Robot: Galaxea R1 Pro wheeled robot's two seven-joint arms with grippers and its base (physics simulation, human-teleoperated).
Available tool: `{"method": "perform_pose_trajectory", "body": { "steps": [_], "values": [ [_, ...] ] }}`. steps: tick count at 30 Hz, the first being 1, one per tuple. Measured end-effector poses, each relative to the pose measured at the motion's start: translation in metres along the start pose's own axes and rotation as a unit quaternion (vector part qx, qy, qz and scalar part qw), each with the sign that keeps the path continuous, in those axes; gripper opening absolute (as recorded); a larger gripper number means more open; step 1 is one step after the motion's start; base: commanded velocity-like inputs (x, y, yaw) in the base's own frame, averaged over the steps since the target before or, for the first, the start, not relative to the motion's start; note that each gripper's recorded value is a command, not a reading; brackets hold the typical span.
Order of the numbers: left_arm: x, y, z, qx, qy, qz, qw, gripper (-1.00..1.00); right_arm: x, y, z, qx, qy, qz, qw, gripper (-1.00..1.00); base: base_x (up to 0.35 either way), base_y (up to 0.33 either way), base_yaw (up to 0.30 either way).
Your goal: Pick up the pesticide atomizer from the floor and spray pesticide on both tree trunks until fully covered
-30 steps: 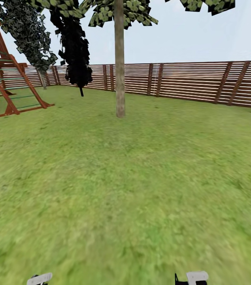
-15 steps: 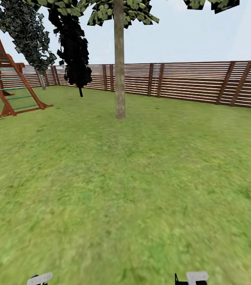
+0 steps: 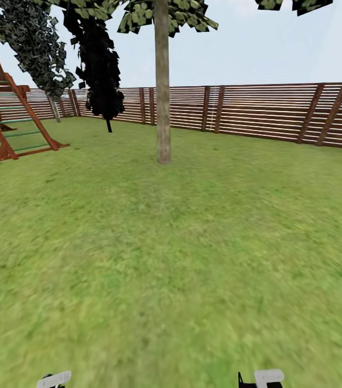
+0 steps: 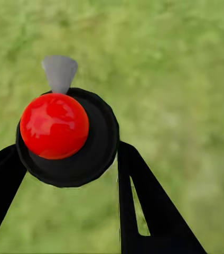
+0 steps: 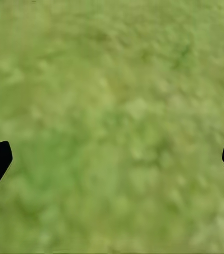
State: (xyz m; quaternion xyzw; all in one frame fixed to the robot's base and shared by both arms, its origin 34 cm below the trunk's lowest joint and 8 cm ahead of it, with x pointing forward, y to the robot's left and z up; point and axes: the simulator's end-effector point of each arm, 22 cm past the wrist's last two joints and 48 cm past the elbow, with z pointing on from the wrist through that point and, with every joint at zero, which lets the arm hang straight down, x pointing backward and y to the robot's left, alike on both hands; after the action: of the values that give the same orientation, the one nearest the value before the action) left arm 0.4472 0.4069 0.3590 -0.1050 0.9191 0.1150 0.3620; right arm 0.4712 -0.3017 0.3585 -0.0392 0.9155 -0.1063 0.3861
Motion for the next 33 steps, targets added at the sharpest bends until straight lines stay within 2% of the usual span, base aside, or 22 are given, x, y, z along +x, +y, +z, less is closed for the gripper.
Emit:
{"method": "perform_pose_trajectory", "body": {
  "steps": [33],
  "values": [
    [-0.001, 0.0026, 0.0004, -0.002, -0.001, 0.0, 1.0, -1.0, 0.0, 0.0, 0.0, 0.0, 0.0, 0.0, 1.0, 1.0, 0.339, 0.0, 0.0]
  ]
}}
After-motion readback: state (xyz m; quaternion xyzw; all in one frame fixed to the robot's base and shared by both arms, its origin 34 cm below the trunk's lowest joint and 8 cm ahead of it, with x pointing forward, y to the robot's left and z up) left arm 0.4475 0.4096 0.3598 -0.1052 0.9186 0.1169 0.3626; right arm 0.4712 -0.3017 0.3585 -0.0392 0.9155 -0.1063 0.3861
